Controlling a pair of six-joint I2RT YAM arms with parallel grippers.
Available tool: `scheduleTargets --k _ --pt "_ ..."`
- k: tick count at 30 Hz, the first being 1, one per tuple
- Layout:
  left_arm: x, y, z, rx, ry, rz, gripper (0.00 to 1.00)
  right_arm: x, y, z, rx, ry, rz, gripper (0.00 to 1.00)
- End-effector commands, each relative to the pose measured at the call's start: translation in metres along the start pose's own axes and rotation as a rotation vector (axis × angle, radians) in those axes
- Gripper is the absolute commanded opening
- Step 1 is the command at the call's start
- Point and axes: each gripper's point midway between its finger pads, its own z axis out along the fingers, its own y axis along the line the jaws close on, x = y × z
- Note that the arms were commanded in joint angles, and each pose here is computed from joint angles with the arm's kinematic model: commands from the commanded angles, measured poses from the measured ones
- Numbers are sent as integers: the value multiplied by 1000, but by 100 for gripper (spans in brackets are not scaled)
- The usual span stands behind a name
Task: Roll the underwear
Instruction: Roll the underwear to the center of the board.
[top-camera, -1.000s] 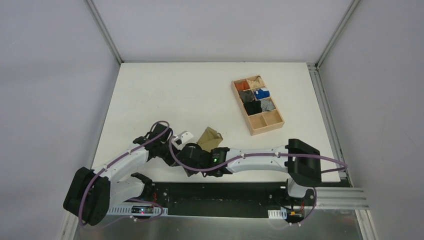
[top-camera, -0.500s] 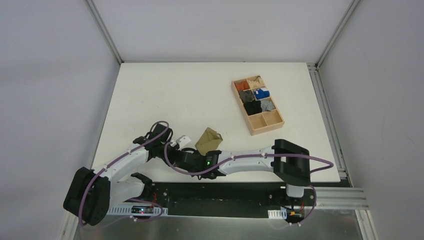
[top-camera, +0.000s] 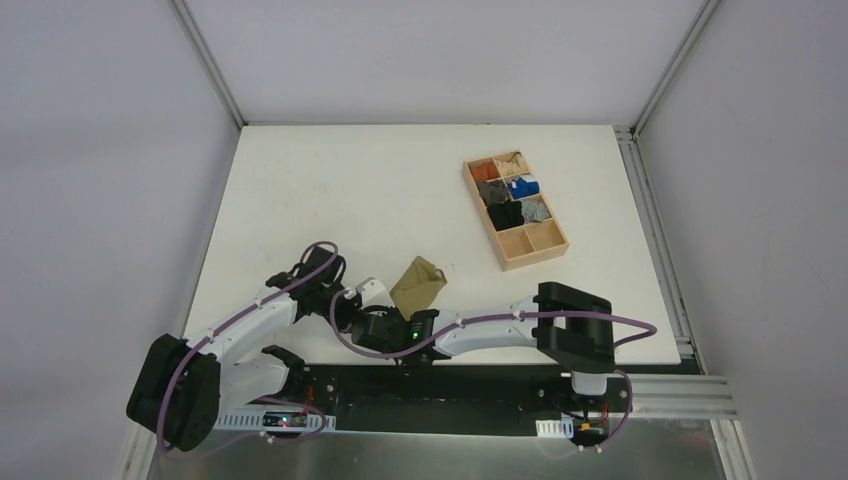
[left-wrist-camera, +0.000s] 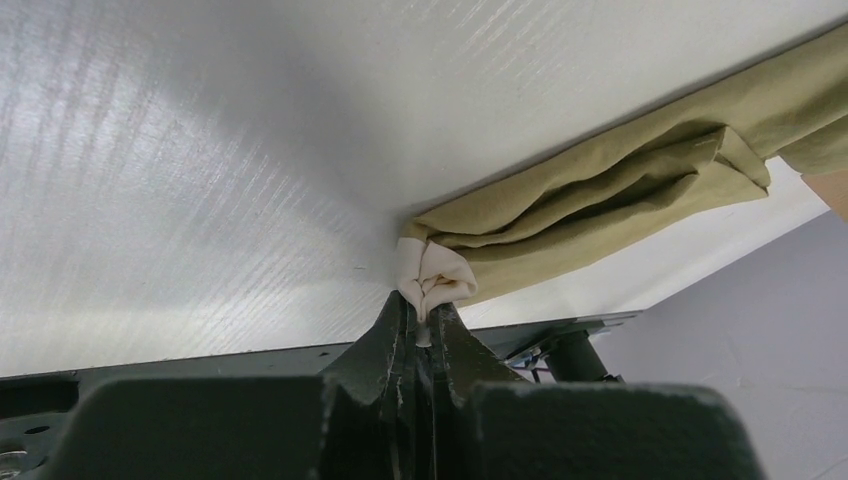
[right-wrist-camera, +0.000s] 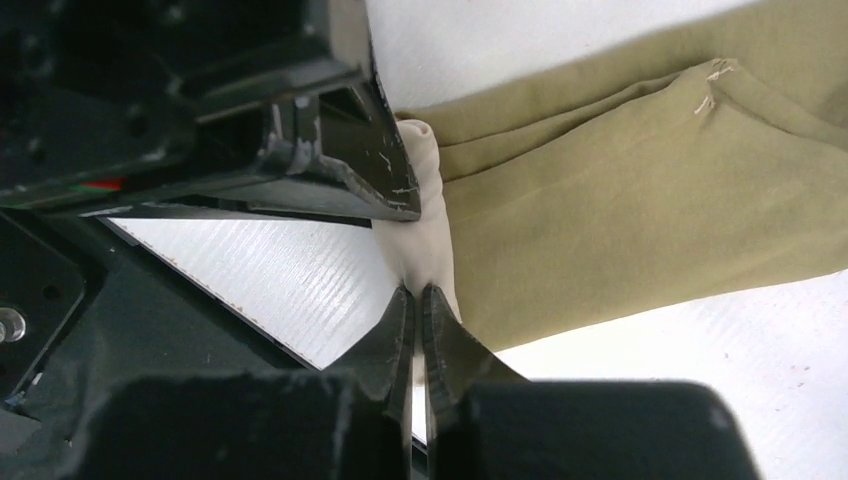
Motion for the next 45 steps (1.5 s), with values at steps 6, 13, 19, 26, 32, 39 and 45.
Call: scheduleTargets --k 6,13,19,26,32,39,45 --pt "-2 -30 -23 71 -37 31 45 9 -6 2 -219 30 333 0" --pt "1 -28 -25 78 -32 38 56 14 -4 9 -429 122 550 0" --pt "4 -20 -22 68 -17 79 54 20 -8 19 -557 192 720 0" --pt "3 -11 -11 57 -7 150 51 22 -22 23 -627 194 840 0" --pt "0 -12 3 87 5 208 51 22 -22 20 -729 217 902 0" --pt "-2 -20 7 117 2 239 48 25 -19 18 -759 247 909 0" --pt "-7 -16 14 80 -8 245 43 21 -14 19 -777 282 906 0"
